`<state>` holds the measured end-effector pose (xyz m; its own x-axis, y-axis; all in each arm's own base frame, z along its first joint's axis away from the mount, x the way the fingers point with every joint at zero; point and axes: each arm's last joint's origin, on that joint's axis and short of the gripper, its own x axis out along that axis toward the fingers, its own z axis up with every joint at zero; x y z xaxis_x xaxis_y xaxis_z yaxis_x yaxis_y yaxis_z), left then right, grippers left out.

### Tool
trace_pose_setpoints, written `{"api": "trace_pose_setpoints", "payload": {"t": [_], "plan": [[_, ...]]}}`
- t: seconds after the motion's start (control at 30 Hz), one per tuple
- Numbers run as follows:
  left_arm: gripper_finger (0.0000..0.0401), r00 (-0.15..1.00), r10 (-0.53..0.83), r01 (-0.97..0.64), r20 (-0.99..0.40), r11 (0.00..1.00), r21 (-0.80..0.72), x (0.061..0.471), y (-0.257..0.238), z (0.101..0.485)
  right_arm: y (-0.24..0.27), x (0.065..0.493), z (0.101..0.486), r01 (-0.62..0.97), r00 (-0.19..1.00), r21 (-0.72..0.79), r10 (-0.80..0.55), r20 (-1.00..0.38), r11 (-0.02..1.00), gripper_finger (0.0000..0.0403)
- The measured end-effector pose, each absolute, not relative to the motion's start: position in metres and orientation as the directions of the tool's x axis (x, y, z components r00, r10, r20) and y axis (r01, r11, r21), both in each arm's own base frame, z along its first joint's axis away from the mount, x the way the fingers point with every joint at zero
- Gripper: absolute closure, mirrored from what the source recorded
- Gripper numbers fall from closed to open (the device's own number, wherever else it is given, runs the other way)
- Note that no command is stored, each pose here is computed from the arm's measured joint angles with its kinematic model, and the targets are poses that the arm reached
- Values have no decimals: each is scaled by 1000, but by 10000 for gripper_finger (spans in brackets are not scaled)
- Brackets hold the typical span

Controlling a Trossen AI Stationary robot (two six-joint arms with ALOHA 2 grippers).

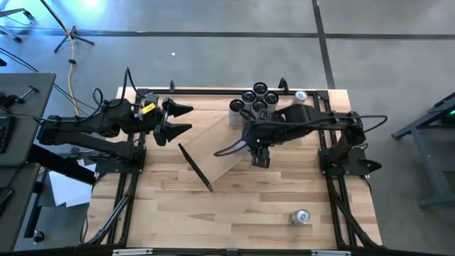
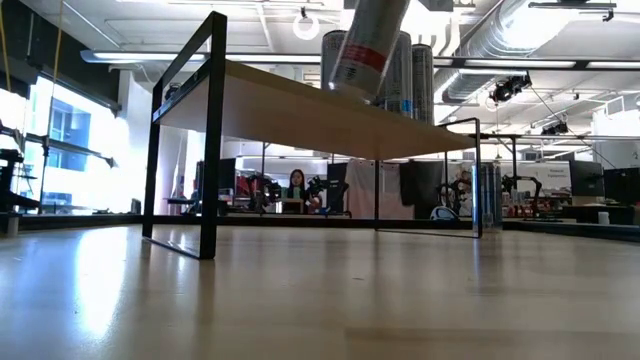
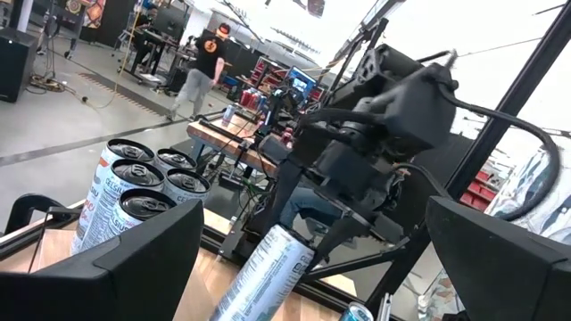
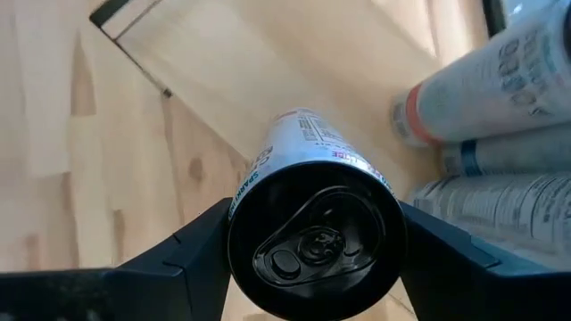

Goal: Place canned beverage on shelf
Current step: Put the white-pink soda can on the shelf and align it with the other white-pink soda can

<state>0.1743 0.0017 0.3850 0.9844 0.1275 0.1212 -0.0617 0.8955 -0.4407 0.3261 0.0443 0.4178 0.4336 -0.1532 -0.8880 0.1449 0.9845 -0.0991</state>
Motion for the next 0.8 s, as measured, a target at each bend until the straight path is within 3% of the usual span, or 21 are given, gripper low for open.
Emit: {"api": "trace_pose_setpoints", "payload": {"t": [0.3, 0.8], "plan": [[2, 984, 127, -62, 121, 896, -440, 174, 2, 385, 22, 323, 415, 220, 366, -57, -137, -921, 974, 157], [2, 984, 127, -61, 121, 896, -440, 174, 2, 385, 10, 324, 415, 282, 365, 23, -85, -927, 959, 157]]}}
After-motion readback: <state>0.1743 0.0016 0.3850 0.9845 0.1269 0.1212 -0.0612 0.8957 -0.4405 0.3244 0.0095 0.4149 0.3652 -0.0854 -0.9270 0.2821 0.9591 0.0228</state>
